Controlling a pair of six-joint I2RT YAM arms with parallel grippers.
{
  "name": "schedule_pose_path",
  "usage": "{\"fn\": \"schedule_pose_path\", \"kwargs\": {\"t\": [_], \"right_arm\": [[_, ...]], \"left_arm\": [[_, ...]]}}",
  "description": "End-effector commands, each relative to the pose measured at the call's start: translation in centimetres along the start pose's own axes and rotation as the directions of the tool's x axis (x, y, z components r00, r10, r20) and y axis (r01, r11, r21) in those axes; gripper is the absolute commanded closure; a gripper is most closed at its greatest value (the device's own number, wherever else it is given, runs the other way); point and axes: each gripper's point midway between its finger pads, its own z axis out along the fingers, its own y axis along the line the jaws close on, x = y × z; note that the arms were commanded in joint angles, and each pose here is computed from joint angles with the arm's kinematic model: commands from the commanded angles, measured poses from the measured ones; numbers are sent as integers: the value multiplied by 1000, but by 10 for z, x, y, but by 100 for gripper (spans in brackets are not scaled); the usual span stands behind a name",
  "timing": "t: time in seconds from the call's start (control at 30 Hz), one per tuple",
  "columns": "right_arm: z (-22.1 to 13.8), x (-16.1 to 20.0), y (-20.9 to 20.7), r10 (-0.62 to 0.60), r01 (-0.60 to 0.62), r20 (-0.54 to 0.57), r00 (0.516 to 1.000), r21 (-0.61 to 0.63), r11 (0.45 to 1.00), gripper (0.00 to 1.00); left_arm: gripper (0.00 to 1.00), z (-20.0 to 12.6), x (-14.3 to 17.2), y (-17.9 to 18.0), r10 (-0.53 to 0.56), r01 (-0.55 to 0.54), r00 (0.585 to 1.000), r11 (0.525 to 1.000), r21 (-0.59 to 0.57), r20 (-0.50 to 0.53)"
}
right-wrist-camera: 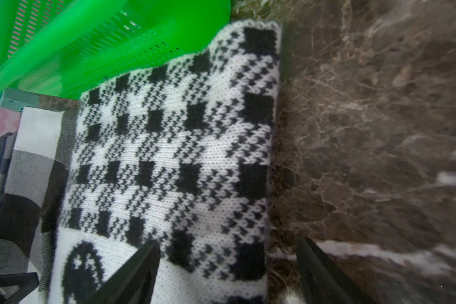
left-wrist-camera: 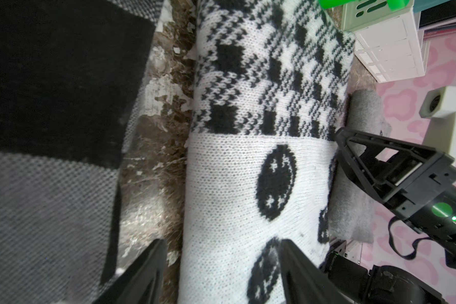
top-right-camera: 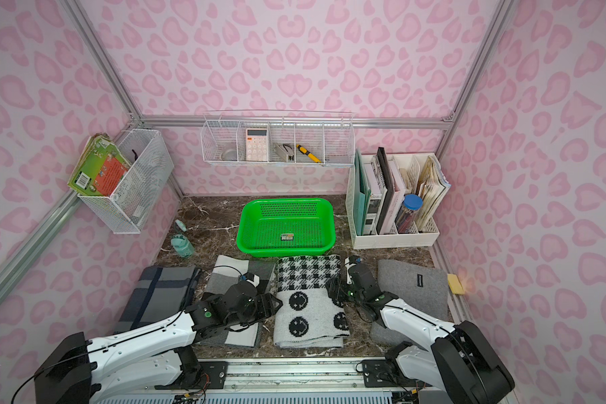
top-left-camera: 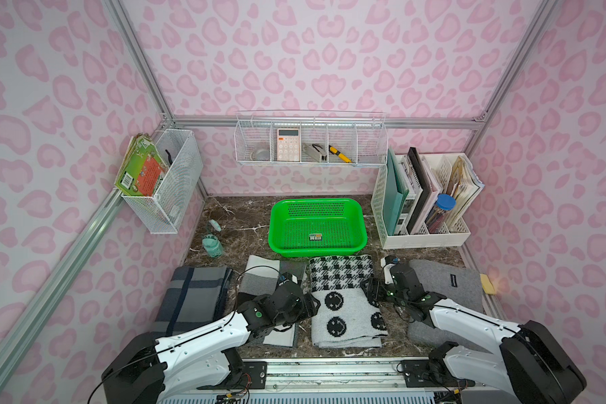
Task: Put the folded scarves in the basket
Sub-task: Adjust the scarf at the center of the board.
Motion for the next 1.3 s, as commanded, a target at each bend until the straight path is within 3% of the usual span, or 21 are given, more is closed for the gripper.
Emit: {"fn": "schedule_pose_path", "kwargs": {"t": [0.0, 0.13, 0.23, 0.4, 0.63, 0.73, 0.93, 1.07, 1.27], "right_arm": [[1, -2, 3, 9, -9, 11, 1000, -8, 1000, 23], [0, 4, 5, 21, -20, 20, 1000, -30, 999, 38], [0, 10, 0, 38, -38, 16, 999, -15, 999, 42], [-5, 23, -7, 63, -63, 9, 998, 0, 998, 58], [-21, 43, -7, 110, -111, 32, 993, 33, 993, 60], [-30, 56, -8, 127, -129, 45, 991, 60, 990, 56], [-49, 61, -8, 150, -156, 87, 985, 63, 986, 33], [-65, 43, -10, 138, -152, 165, 977, 74, 986, 18], [-81, 15, -6, 104, -122, 283, 954, 49, 991, 8]], "left_arm": [[32, 9, -5, -13, 3, -3, 1000, 1000, 17, 10], [41, 19, -5, -5, -12, 13, 1000, 999, -32, 17], [41, 27, -5, -1, -9, 9, 1000, 997, -76, 2], [45, 38, -6, 15, -51, 53, 999, 983, -175, 13], [43, 60, -24, 5, 3, 4, 1000, 972, -235, 28], [39, 73, -39, 0, -12, 17, 1000, 976, -219, 22], [28, 86, -63, -36, -6, 5, 1000, 996, -86, -9], [21, 71, -68, -44, 14, -13, 1000, 997, -74, 11], [15, 24, -65, -22, 12, -2, 997, 992, -122, 77]]}}
